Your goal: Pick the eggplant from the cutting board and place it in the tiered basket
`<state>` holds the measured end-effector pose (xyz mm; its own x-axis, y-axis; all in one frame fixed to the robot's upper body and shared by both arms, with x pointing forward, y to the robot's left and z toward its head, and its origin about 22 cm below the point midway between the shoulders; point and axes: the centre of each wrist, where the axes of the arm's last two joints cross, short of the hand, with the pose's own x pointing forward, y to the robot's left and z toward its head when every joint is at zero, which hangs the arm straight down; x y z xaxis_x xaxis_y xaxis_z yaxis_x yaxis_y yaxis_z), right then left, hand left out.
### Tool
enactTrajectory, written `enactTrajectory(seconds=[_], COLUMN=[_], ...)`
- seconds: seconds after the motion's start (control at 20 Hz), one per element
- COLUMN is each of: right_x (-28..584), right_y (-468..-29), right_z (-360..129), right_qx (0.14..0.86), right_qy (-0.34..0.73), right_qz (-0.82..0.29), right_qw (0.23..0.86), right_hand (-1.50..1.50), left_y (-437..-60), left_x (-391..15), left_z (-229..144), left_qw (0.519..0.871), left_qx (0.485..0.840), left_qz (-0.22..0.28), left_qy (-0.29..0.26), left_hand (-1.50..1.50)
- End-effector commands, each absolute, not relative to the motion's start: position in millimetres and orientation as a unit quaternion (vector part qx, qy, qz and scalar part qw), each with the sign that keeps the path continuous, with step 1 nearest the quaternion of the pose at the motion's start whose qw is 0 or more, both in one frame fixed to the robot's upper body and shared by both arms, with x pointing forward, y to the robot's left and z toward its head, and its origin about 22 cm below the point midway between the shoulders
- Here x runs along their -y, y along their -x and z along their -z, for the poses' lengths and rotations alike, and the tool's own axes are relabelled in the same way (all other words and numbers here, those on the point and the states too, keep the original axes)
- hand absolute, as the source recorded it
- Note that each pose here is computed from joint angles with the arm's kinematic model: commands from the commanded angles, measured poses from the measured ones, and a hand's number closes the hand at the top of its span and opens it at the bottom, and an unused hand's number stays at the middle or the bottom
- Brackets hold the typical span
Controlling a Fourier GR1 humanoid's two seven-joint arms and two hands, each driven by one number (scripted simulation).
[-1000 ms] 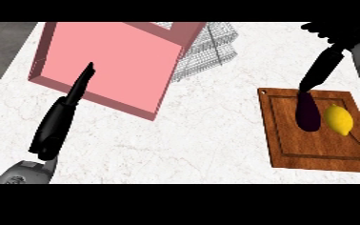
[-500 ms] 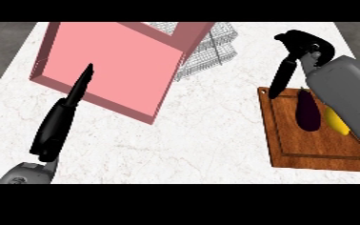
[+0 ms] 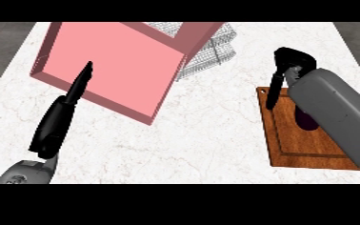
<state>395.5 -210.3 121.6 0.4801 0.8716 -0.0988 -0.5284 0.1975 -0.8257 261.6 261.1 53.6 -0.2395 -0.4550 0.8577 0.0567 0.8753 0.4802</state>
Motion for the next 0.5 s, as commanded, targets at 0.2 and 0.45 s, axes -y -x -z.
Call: enactTrajectory(seconds=[0.2, 0.45], right_x=[218, 225], right_y=[-383, -389], right_z=[-100, -98], right_qx=[0.106, 0.068], right_qy=[0.45, 0.437], right_qz=[-0.466, -0.494], right_qw=[0.754, 0.748], right_hand=[-1.5, -1.5], left_y=[-256, -259], left_x=[-271, -266], left_z=[-61, -49], left_qw=[0.602, 0.605], left_qx=[0.759, 0.755], left_qz=[0.205, 0.213], left_qy=[-0.14, -0.136], left_hand=[0.0, 0.0])
